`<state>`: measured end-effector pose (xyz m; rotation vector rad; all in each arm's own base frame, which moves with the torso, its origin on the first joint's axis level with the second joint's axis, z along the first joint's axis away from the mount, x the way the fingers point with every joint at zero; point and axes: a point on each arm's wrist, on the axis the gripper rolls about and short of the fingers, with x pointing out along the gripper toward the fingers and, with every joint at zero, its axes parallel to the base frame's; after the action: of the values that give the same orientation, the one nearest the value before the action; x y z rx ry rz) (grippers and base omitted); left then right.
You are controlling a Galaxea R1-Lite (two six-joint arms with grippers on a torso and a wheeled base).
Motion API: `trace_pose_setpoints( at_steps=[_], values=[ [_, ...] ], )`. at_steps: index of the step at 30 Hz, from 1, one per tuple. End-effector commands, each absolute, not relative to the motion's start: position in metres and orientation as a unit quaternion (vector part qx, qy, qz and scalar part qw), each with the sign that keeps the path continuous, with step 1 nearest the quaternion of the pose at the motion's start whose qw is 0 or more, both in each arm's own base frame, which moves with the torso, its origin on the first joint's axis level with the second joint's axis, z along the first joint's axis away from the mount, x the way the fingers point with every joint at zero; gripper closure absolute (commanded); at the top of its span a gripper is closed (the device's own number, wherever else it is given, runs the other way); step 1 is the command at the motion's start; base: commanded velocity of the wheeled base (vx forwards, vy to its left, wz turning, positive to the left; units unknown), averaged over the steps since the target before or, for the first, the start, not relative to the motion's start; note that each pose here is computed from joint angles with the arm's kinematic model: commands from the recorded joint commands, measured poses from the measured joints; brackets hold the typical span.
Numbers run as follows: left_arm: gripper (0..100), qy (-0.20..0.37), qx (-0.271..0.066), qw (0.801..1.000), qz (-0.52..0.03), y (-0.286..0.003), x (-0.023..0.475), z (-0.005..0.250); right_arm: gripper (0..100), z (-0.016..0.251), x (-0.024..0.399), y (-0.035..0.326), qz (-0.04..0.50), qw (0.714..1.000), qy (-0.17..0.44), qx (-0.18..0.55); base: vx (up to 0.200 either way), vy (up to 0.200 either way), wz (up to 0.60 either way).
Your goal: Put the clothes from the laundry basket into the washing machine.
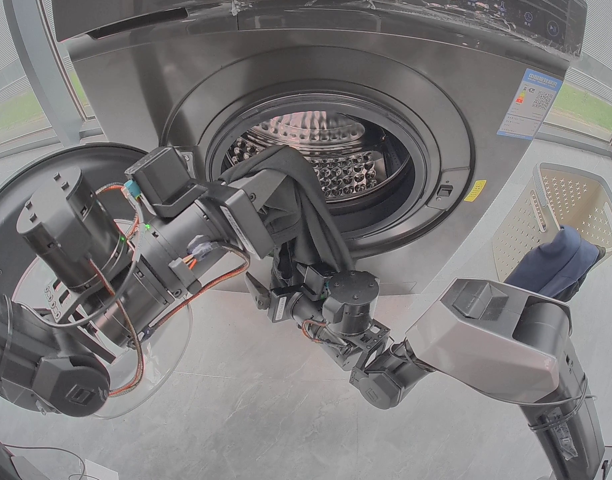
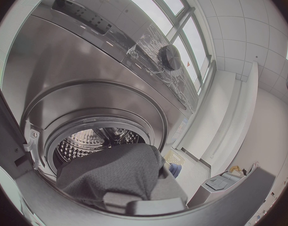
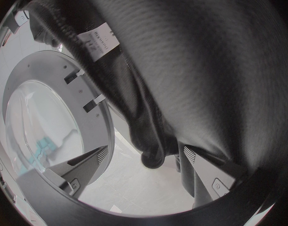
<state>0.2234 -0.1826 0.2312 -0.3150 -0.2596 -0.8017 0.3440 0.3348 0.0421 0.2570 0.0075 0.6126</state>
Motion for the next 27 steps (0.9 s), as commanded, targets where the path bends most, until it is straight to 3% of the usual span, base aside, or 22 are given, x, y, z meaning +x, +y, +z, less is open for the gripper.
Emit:
trace_pose_setpoints(
  at_steps=[1, 10, 11, 22, 27],
  values=[
    [100, -0.124, -0.152, 0.901, -0.388, -0.183, 0.224, 0.23, 0, 0.046, 0.347, 0.331, 0.292, 0.947, -0.002, 0.133, 0.0, 0.0, 0.0],
    [100, -0.123, -0.152, 0.902, -0.386, -0.183, 0.225, 0.229, 0, 0.042, 0.349, 0.333, 0.28, 0.949, -0.001, 0.146, 0.0, 0.0, 0.0],
    [100, -0.123, -0.152, 0.902, -0.386, -0.183, 0.225, 0.229, 100, 0.044, 0.35, 0.333, 0.277, 0.949, -0.005, 0.148, 0.0, 0.0, 0.0],
    [100, -0.122, -0.15, 0.906, -0.377, -0.179, 0.229, 0.228, 100, 0.044, 0.339, 0.334, 0.282, 0.949, 0.006, 0.143, 0.0, 0.0, 0.0],
    [100, -0.119, -0.147, 0.912, -0.363, -0.173, 0.237, 0.225, 100, 0.063, 0.308, 0.32, 0.294, 0.946, 0.012, 0.139, 0.0, 0.0, 0.0]
  ],
)
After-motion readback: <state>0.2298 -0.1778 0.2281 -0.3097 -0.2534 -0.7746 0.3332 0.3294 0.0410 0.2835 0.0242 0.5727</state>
